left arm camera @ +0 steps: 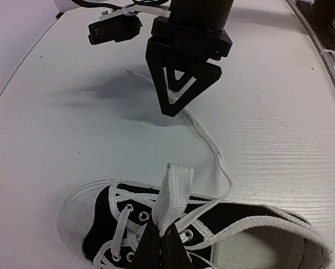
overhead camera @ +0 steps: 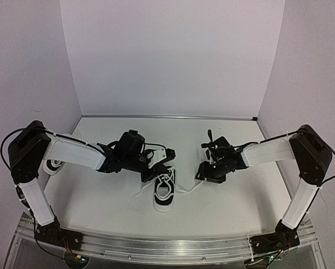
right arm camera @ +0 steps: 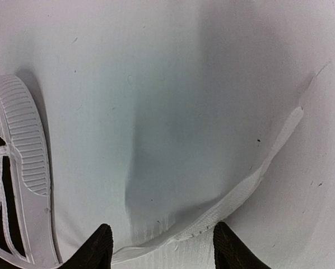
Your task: Tie the shoes
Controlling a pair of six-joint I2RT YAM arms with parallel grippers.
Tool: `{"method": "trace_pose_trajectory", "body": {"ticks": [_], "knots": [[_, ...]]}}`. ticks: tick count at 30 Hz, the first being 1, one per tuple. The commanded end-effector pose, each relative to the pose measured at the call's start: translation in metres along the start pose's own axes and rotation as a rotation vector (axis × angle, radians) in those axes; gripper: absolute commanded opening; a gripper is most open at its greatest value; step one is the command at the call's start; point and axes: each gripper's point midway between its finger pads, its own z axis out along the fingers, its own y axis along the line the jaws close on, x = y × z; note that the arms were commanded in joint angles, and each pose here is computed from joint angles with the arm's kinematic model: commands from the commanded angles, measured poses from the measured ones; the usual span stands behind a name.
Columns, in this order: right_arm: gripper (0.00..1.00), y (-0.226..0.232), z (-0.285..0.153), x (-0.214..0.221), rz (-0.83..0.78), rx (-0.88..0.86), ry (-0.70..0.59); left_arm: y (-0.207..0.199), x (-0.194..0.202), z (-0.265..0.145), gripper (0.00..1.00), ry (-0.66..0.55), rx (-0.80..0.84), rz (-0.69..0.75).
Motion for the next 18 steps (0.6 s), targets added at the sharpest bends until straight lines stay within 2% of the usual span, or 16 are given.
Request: {"method": "trace_pose_trajectory", "body": {"ticks": [1, 15, 18], "knots": [[0.51, -0.008, 0.013, 0.0, -0.004, 0.044, 0.016, 0.007, -0.019, -0.013, 0.0, -0.057, -0.033, 0.014], [0.27, -0.023, 0.051, 0.015, -0.029, 0.135, 0.089, 0.005, -0.016, -0.011, 0.0, -0.055, -0.028, 0.042], [0.18, -0.026, 0.054, 0.018, -0.037, 0.145, 0.1, 0.003, -0.011, -0.01, 0.0, -0.042, -0.019, 0.045]]}}
